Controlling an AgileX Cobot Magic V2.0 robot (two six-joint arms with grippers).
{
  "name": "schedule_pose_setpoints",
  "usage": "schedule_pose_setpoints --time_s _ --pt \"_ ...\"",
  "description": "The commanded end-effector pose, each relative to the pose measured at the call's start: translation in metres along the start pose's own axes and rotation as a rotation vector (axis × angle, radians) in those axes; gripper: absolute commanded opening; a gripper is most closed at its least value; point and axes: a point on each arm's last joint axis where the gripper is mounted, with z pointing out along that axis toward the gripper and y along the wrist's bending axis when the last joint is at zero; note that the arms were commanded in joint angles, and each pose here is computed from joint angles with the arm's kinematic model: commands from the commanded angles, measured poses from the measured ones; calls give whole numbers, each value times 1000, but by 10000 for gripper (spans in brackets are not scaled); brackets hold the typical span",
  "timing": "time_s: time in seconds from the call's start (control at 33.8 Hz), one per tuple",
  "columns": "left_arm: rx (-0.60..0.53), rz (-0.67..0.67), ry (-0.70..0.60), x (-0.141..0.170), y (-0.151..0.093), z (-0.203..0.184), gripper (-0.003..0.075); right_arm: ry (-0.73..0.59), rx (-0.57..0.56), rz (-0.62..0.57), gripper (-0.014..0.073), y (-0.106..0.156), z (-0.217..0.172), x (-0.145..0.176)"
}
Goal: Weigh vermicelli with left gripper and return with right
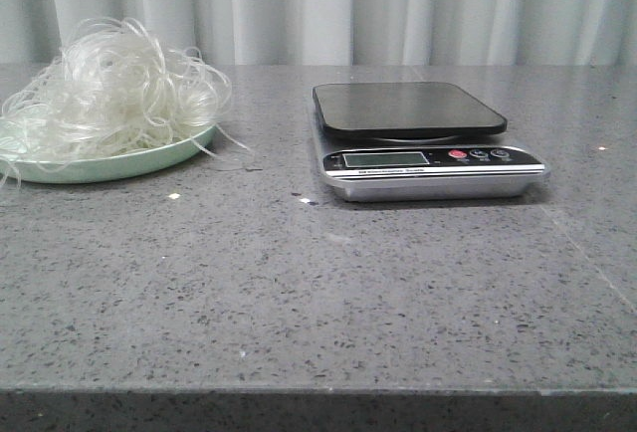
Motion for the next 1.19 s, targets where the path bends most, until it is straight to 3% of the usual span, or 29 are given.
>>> schedule_pose_setpoints --time_s 0.0,0.62,0.92,1.07,1.16 --pt "-4 -16 -88 -5 0 -2 136 -98 1 -4 151 0 -2 -11" --pt "-5 -6 -114 -8 0 -2 136 -98 1 -4 151 0 -2 -11" --pt "-8 -6 -252 -20 1 -4 136 -98 1 -4 151 0 -2 -11" --pt "-14 -6 -468 -40 1 -11 137 -98 1 -4 151 0 -2 -11" --pt "-17 -6 -526 -57 2 -17 137 -98 1 -4 151 0 -2 -11"
